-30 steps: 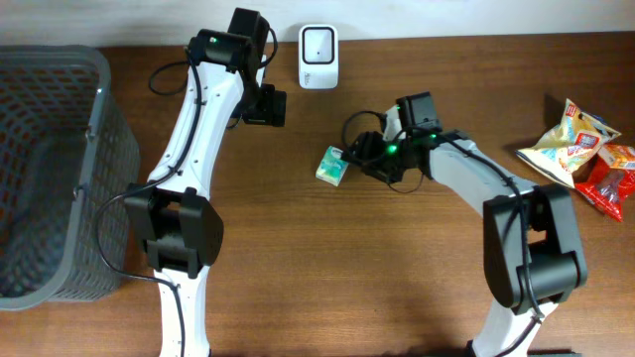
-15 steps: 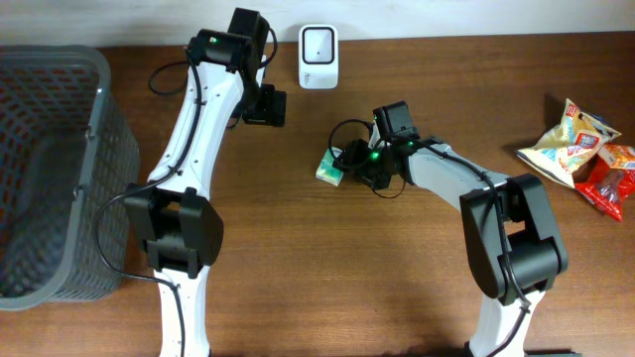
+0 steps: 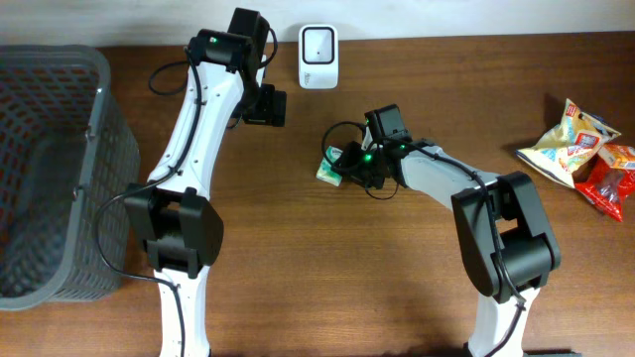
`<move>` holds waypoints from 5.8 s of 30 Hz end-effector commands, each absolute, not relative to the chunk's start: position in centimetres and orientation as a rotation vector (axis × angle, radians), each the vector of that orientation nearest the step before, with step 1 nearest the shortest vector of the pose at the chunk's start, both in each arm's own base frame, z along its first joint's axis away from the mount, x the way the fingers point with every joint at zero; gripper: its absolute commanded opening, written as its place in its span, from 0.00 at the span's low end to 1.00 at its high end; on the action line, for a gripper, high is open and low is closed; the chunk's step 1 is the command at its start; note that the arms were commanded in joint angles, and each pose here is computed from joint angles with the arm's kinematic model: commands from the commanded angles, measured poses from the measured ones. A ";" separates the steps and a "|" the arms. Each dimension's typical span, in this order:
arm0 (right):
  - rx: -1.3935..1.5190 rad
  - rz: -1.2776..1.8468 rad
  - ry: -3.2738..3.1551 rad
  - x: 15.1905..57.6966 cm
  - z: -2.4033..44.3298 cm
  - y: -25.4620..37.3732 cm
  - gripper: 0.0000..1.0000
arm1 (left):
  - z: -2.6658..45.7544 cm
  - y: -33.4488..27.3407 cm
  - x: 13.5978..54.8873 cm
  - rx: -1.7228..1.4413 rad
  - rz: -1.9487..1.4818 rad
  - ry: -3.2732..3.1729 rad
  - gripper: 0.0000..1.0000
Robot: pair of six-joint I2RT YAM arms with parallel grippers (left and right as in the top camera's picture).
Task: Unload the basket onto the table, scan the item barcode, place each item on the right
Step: 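Reach the right gripper to the green Kleenex pack and grasp it, then lift the green pack and rotate it in the right gripper, then raise the green pack up to the scanner face, then carry the green pack to the far right pile and drop it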
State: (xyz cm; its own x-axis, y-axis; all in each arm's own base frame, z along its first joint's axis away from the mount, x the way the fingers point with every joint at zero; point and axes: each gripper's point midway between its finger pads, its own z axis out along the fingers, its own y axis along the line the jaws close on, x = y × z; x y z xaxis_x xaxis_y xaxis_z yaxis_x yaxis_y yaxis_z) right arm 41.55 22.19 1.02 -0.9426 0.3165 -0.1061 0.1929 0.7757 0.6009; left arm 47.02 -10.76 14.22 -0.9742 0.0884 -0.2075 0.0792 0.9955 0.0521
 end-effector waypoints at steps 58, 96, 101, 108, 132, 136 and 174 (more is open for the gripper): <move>-0.096 1.608 2.058 48.8 17.7 20.8 0.04 | 14.2 -10.6 47.1 0.109 0.074 2.925 0.99; -0.710 -0.257 1.855 64.6 18.7 22.6 0.04 | 14.2 -10.6 47.1 0.109 0.074 2.925 0.99; -0.835 -0.316 1.825 65.1 16.2 23.1 0.04 | 14.2 -10.6 47.1 0.109 0.075 2.925 0.99; -0.968 -0.275 1.759 64.9 15.7 24.8 0.04 | 14.2 -10.6 47.1 0.109 0.074 2.925 0.99; 0.692 -0.373 2.103 57.8 23.4 -10.6 0.04 | 14.2 -10.6 47.1 0.109 0.074 2.925 0.99; 0.985 -0.463 2.219 52.3 19.1 -17.4 0.04 | 14.2 -10.6 47.1 0.109 0.074 2.925 0.99; 1.297 -0.339 2.328 37.4 24.0 -23.7 0.64 | 14.2 -10.6 47.1 0.109 0.074 2.925 0.99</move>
State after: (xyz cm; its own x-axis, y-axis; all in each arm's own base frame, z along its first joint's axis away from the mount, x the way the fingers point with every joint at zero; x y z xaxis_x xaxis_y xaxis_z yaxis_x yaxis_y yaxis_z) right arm 36.64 -27.76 17.50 -0.4557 0.7787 -0.4313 0.8886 0.4262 -0.1694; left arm 47.02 -10.75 14.21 -0.9743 0.0880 -0.2073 0.0787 0.9955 0.0525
